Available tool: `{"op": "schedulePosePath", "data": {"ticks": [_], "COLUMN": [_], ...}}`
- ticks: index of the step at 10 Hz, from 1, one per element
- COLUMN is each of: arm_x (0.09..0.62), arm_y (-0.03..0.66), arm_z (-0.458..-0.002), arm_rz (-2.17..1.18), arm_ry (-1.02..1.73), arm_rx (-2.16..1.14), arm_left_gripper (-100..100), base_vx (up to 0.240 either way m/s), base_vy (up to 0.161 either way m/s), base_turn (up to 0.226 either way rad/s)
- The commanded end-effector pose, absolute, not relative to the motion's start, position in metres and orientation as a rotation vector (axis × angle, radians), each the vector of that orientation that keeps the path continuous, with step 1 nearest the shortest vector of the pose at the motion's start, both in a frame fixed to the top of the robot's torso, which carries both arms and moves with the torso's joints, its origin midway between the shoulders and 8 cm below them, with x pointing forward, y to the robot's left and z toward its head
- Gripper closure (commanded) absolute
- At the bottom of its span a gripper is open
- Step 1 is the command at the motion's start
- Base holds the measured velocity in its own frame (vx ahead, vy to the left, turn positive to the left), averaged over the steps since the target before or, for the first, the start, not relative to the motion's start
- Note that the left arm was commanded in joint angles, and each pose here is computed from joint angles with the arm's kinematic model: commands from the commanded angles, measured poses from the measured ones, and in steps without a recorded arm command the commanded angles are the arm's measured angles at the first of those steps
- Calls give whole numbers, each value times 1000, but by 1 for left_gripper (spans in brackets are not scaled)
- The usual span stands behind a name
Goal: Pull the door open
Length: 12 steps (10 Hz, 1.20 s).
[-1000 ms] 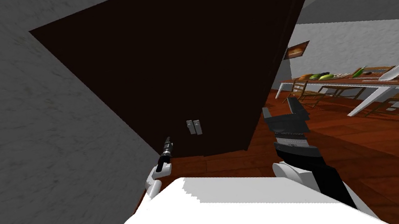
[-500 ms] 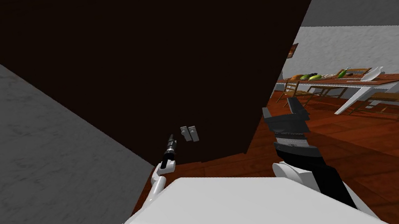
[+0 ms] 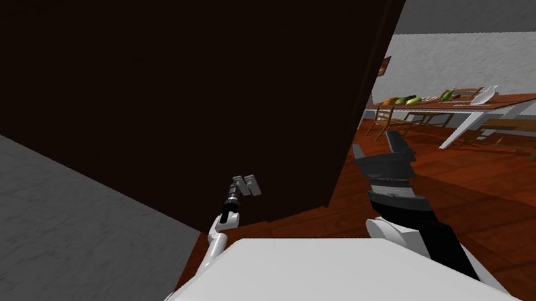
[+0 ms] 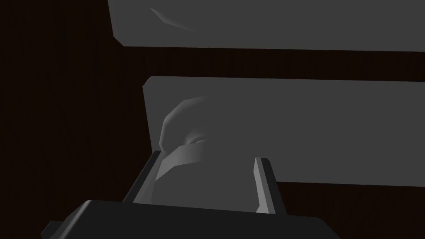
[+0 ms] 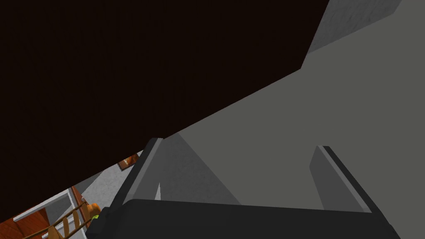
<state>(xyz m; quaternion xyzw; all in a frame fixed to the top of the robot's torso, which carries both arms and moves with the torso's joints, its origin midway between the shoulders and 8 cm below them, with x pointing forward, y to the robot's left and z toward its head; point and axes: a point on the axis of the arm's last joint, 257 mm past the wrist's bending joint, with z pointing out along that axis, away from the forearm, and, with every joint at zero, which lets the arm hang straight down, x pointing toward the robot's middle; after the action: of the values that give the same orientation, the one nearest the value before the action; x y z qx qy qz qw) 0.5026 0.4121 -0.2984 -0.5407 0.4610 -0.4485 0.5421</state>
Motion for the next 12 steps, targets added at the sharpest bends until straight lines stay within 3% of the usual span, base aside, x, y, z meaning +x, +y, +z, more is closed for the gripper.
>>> {"op": "schedulePosePath", "data": {"ticks": [1, 5, 8, 9, 12], "arm_x": [502, 493, 479, 484, 487], "arm_y": [414, 429, 454, 440, 415], "arm_z": [-298, -305, -310, -308, -304], "arm_rz": [-1063, -1030, -986, -1014, -1070], "arm_ry": [1094, 1096, 1097, 1104, 1116], "arm_rx": [-1284, -1298, -1311, -1303, -1285], "arm_left_gripper": [100, 100, 100, -100, -100], "base_vx": [-21, -26, -217, -183, -210], "base_vy": [18, 25, 127, 24, -102], "base_turn": [-29, 14, 111, -59, -72]}}
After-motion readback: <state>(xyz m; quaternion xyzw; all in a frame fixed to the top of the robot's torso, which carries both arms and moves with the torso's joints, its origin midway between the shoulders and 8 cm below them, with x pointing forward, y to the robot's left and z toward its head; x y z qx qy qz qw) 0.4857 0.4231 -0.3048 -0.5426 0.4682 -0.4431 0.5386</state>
